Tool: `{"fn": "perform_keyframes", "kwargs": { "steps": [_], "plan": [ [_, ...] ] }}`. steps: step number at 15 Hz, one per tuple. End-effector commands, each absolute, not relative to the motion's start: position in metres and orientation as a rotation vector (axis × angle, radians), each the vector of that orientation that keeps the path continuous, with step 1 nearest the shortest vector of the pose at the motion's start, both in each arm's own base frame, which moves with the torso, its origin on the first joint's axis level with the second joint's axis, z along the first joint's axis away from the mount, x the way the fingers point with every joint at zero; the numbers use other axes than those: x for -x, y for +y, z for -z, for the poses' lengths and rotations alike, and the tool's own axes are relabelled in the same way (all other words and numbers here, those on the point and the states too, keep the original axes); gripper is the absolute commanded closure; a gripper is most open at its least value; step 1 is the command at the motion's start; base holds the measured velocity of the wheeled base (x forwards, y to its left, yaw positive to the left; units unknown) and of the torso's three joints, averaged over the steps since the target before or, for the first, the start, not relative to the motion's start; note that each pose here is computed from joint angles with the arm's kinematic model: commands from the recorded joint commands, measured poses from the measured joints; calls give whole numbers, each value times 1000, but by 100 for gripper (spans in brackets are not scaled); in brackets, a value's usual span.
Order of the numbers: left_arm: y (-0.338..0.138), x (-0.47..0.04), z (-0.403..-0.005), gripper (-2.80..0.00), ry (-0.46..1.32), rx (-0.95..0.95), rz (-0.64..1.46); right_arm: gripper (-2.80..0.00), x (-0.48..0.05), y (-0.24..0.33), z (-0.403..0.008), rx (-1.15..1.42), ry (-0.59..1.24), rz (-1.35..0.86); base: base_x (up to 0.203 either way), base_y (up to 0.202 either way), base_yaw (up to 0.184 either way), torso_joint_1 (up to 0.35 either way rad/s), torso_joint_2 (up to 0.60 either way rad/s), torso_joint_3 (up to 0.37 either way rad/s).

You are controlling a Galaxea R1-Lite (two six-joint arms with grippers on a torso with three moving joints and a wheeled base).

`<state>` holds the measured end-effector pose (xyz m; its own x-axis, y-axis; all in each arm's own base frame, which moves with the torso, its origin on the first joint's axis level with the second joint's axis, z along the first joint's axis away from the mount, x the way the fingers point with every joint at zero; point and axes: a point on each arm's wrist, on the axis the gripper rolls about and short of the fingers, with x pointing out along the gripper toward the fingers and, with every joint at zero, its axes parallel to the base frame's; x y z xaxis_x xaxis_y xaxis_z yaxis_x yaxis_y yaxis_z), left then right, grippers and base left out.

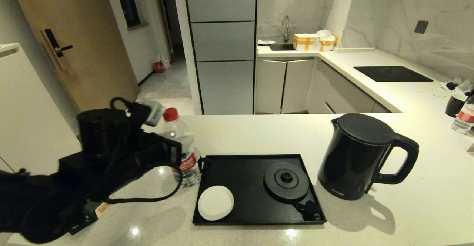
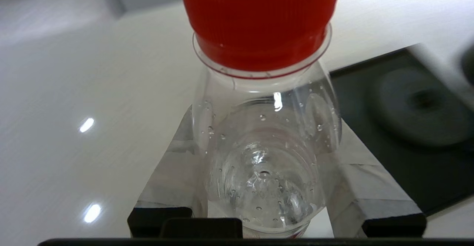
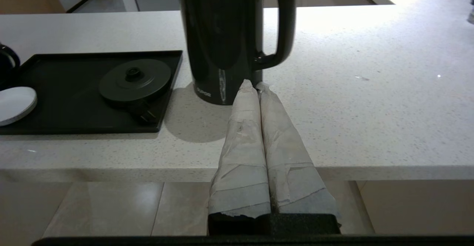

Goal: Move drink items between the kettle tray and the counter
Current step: Place it on the left

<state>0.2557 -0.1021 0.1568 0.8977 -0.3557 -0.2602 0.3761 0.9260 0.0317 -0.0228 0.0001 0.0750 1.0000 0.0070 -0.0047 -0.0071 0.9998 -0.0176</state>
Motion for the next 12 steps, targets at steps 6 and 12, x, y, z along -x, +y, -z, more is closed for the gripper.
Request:
{"fn": "perform_keyframes", "kwargs": {
  "steps": [6,12],
  "plan": [
    [-31,-181,-139,0,306,-116,245,0,23,0,-75,18,8,-8,0,0,0,0,0,0],
    [-29,-206,-97,0,432,-129,235,0,23,0,-75,18,8,-9,0,0,0,0,0,0]
  ]
}}
